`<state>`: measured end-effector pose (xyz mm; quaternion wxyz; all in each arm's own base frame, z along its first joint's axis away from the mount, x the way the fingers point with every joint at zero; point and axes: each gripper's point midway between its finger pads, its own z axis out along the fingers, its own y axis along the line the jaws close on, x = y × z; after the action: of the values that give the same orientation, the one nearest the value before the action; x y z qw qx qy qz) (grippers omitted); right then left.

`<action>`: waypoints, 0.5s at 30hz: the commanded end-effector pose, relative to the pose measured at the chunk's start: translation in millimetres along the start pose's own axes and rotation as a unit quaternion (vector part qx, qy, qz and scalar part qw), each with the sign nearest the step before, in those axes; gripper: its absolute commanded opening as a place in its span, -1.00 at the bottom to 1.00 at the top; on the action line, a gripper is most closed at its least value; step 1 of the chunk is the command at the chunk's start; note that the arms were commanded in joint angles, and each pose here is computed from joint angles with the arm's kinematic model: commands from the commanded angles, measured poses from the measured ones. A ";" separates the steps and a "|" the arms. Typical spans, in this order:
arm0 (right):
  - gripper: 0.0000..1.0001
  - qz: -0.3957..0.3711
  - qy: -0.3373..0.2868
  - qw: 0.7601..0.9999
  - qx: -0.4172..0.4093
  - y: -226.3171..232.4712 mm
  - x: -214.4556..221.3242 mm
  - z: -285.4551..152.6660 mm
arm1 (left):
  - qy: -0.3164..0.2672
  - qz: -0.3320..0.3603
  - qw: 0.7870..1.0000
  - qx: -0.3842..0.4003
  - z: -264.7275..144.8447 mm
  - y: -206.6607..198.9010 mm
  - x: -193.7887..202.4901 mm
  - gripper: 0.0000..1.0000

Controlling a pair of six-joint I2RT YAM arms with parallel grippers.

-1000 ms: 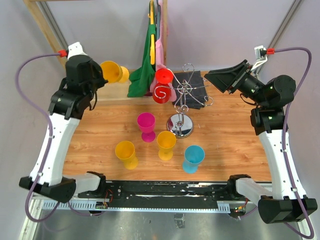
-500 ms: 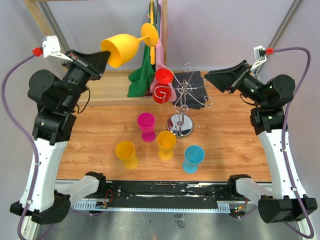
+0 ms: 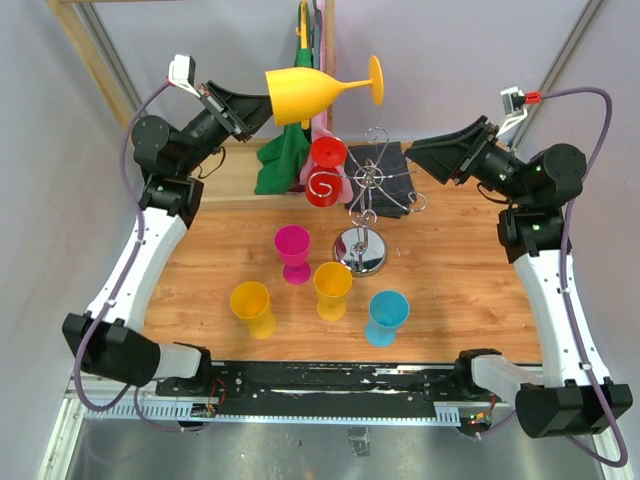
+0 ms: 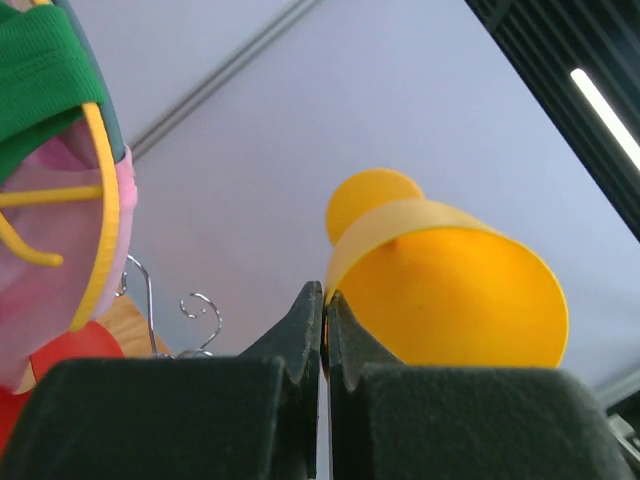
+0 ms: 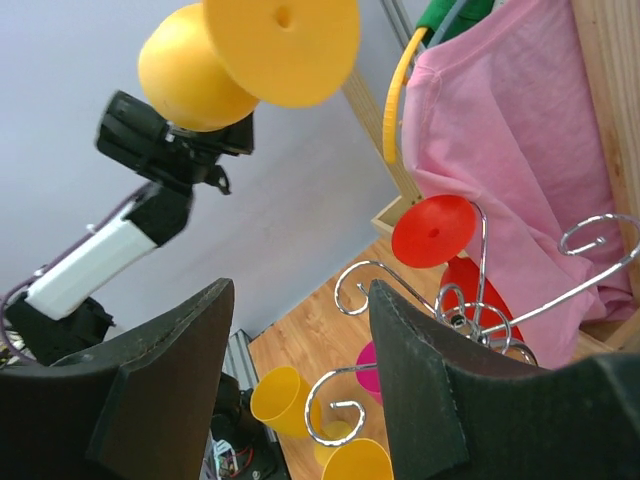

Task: Place the wine glass upside down on the wine glass rack

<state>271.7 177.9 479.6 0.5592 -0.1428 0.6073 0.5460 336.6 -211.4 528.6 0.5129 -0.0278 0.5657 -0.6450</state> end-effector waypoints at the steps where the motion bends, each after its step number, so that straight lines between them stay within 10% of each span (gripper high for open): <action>1: 0.16 -0.021 -0.021 0.998 -0.063 26.9 -22.7 4.9 | 0.033 -0.070 0.983 0.167 -19.5 -53.6 -4.3 -0.99; 15: 0.16 0.097 -0.063 0.957 -0.265 72.1 -76.0 41.5 | 0.099 -0.182 0.915 0.346 -53.5 -57.3 0.8 -0.99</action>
<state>311.1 195.9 538.0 0.4993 -0.1322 0.4996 0.6954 314.5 -197.2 536.9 0.3577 0.0447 0.3970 -0.8441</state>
